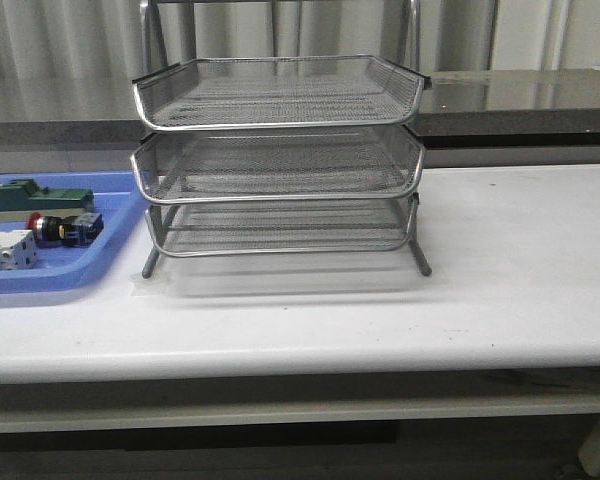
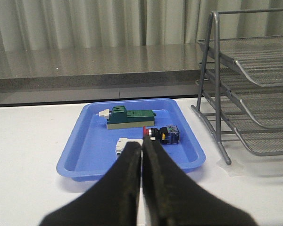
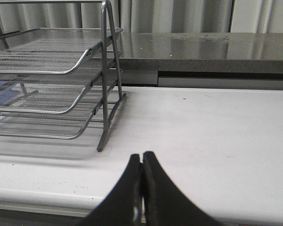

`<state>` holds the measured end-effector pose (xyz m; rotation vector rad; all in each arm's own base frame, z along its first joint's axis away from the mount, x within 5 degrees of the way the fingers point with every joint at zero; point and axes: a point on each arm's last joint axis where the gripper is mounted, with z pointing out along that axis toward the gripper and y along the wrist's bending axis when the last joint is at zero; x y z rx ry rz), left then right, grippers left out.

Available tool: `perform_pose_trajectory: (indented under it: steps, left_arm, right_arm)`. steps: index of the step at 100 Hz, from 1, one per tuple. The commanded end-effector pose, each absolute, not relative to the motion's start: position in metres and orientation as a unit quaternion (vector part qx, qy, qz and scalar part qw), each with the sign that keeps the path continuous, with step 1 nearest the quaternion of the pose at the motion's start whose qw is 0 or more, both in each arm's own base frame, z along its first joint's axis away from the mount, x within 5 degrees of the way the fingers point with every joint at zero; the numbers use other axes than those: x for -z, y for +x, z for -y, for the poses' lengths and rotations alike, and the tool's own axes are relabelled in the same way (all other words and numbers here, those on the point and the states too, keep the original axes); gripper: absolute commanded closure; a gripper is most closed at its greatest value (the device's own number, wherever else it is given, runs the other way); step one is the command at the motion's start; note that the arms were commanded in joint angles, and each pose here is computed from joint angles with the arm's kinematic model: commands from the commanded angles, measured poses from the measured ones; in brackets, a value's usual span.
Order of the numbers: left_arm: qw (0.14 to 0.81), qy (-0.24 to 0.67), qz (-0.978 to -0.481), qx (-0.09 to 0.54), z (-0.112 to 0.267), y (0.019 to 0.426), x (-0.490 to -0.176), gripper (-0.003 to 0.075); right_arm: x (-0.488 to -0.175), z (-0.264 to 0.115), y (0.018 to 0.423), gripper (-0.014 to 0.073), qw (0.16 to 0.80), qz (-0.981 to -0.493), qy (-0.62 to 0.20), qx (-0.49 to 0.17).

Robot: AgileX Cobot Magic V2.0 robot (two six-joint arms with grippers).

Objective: Place button on rack with both arms

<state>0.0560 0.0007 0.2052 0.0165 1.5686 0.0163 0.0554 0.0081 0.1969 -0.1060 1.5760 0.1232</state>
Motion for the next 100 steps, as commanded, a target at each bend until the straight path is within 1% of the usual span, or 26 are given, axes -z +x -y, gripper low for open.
perform_pose_trajectory:
  steps: [1, 90, 100]
  left_arm:
    - [0.731, 0.011, -0.682, 0.005, 0.0012, 0.0552, -0.1987, 0.0716]
    - [0.731, 0.011, -0.682, 0.005, 0.0012, 0.0552, -0.1987, 0.0716]
    - [0.731, 0.011, -0.682, 0.005, 0.0012, 0.0552, -0.1987, 0.0716]
  right_arm:
    - [-0.2091, -0.0082, 0.0560, 0.0654, 0.730, -0.679, -0.051, -0.052]
    - [-0.2091, -0.0082, 0.0560, 0.0654, 0.730, -0.679, -0.051, -0.052]
    - [-0.2132, -0.0083, 0.0556, 0.0654, 0.746, -0.662, -0.050, -0.053]
